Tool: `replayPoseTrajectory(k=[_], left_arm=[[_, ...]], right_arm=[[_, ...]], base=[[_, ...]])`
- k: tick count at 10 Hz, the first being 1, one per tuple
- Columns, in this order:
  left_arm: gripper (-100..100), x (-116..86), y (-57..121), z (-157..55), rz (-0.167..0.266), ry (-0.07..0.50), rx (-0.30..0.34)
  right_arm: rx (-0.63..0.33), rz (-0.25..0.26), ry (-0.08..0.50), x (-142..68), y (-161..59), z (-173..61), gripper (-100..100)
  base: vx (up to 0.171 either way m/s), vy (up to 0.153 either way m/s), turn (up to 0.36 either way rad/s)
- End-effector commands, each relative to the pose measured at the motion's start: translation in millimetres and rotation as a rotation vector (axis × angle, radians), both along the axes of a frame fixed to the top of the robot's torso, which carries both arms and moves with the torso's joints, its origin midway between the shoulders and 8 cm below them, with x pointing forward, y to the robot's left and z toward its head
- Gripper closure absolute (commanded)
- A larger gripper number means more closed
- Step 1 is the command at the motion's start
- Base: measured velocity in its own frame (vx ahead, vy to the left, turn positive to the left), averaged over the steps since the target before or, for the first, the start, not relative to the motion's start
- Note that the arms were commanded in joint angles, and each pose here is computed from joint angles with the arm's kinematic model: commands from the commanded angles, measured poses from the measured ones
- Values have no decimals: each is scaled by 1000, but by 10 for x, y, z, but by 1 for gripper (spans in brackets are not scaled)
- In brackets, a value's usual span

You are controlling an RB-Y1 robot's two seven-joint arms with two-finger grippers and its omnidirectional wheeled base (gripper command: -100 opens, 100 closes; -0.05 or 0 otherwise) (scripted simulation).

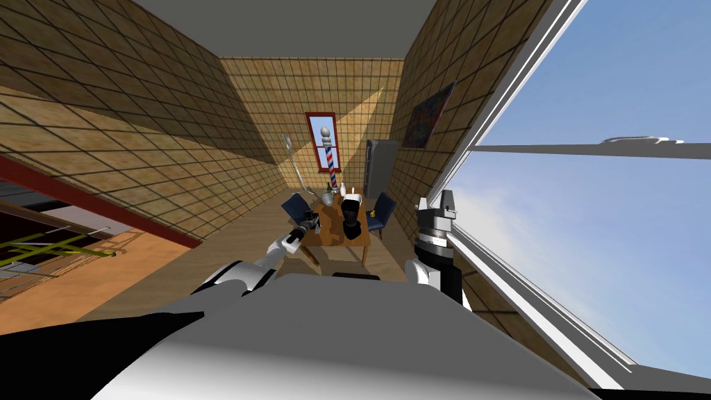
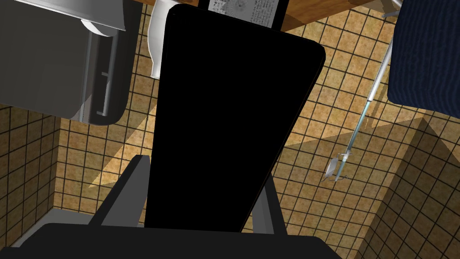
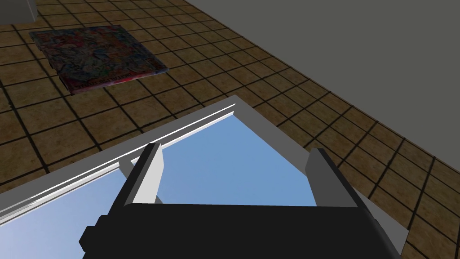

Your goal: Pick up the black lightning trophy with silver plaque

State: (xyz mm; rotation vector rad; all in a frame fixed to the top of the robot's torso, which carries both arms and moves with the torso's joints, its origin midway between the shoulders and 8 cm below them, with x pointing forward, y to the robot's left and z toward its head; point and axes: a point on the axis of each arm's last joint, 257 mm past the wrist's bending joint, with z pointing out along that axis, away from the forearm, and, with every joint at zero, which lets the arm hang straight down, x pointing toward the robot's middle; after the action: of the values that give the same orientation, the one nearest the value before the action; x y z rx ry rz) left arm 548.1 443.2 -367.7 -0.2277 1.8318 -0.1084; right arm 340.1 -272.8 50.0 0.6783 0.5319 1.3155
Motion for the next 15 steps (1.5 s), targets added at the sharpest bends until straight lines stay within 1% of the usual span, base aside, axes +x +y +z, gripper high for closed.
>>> replayPoseTrajectory(k=[1, 2, 3, 4, 5, 6, 7, 8, 9, 10, 11, 12, 13, 14, 15], left_arm=[[100, 0, 0, 0, 0, 0, 0], [100, 0, 2, 1, 0, 0, 0], [0, 0, 3, 2, 1, 0, 0], [100, -159, -47, -210, 6, 48, -6], [100, -109, -125, -112, -12, 22, -9], [100, -218, -217, -261, -18, 55, -8], [100, -191, -294, -172, -36, 31, -11], [100, -331, -360, -344, -36, 69, -10], [100, -279, -453, -215, -56, 37, -13], [100, -456, -520, -383, -56, 73, -12], [100, -376, -597, -250, -71, 43, -14], [100, -525, -636, -415, -64, 81, -10], [100, -554, -656, -402, -68, 77, -12], [100, -471, -735, -256, -84, 44, -14], [100, -654, -774, -412, -76, 80, -11]], right_arm=[[0, 0, 0, 0, 0, 0, 0], [0, 0, 0, 0, 0, 0, 0], [0, 0, 0, 0, 0, 0, 0], [0, 0, 0, 0, 0, 0, 0], [0, 0, 0, 0, 0, 0, 0], [0, 0, 0, 0, 0, 0, 0], [0, 0, 0, 0, 0, 0, 0], [0, 0, 0, 0, 0, 0, 0], [0, 0, 0, 0, 0, 0, 0], [0, 0, 0, 0, 0, 0, 0], [0, 0, 0, 0, 0, 0, 0], [0, 0, 0, 0, 0, 0, 0], [0, 0, 0, 0, 0, 0, 0], [0, 0, 0, 0, 0, 0, 0], [0, 0, 0, 0, 0, 0, 0]], base=[[0, 0, 0], [0, 0, 0], [0, 0, 0], [-8, 8, 46], [-17, 8, 33], [33, 33, 61], [32, 27, 54], [52, 46, 63], [51, 40, 51], [55, 41, 89], [43, 33, 35], [62, 48, 59], [53, 32, 28], [16, 7, 13], [41, 19, 67]])
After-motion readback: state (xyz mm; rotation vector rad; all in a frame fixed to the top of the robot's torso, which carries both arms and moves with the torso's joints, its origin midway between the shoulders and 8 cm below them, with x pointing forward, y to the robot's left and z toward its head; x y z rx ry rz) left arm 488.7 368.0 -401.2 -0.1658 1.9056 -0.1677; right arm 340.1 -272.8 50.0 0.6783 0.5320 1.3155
